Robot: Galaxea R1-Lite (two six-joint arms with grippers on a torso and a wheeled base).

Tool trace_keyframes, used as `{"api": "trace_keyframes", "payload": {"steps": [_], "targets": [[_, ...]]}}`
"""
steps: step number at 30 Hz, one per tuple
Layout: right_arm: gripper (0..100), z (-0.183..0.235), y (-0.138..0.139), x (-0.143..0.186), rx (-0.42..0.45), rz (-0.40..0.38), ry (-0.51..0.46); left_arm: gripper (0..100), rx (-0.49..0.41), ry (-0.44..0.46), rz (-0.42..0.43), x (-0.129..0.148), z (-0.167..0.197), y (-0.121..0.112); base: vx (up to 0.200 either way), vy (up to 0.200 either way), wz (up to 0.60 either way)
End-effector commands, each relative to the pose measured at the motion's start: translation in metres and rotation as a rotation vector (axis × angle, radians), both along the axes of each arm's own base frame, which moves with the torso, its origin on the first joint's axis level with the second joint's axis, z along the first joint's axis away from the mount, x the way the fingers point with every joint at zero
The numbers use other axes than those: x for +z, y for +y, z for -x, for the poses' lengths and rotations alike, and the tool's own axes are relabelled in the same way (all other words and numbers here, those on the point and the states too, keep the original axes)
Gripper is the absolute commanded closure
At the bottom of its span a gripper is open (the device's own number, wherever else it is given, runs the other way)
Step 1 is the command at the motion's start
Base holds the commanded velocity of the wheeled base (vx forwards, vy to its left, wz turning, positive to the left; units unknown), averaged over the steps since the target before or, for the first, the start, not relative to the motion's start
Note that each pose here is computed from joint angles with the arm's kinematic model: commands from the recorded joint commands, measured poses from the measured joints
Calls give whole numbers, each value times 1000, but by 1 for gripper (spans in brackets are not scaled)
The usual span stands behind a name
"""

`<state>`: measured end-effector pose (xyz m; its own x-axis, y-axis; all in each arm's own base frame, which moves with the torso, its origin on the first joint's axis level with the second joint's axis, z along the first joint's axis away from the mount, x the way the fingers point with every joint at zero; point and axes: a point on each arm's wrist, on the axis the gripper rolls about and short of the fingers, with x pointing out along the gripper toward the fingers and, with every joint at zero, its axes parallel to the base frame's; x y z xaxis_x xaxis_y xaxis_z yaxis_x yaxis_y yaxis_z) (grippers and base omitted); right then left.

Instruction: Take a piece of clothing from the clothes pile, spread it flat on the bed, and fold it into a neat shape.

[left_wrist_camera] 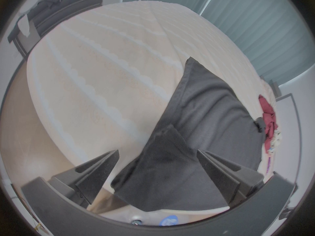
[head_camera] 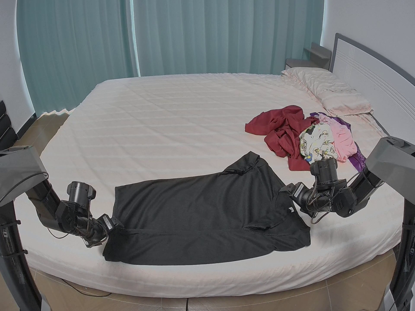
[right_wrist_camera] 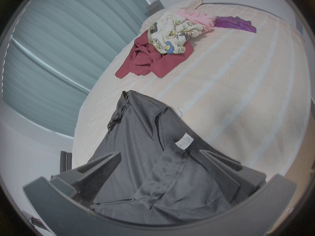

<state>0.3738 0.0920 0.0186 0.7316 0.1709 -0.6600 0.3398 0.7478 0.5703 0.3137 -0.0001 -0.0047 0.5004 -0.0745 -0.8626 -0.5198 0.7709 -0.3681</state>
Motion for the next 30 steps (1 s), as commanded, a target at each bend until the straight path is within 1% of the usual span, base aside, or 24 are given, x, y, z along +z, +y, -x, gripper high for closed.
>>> {"api": "trace_keyframes", "payload": {"steps": [1,3,4,6,8,10,12,15,21,22,30], "targets": [[0,13,14,1,-12,-41,24,0,43,-44,151,30,25,2,0,0,0],[0,16,19,-6,-17,-38,47,0,72,-39,195,33,29,1,0,0,0],[0,16,19,-6,-17,-38,47,0,72,-39,195,33,29,1,0,0,0],[0,18,24,-16,-32,-9,64,0,130,-30,243,29,34,0,0,0,0],[0,18,25,-23,-44,7,76,0,140,-44,256,27,37,0,0,0,0],[0,17,25,-26,-48,14,83,0,127,-78,269,25,41,0,0,0,0],[0,13,23,-36,-58,21,94,0,118,-112,271,22,41,-2,0,0,0],[0,8,24,-42,-61,22,97,0,115,-123,270,17,41,-2,0,0,0],[0,-2,28,-44,-75,2,75,0,114,-120,271,17,42,-2,0,0,0],[0,-9,30,-41,-86,-4,51,0,114,-120,271,16,41,-2,0,0,0],[0,-19,36,-51,-98,18,33,0,112,-118,271,16,42,-2,0,0,0]]}}
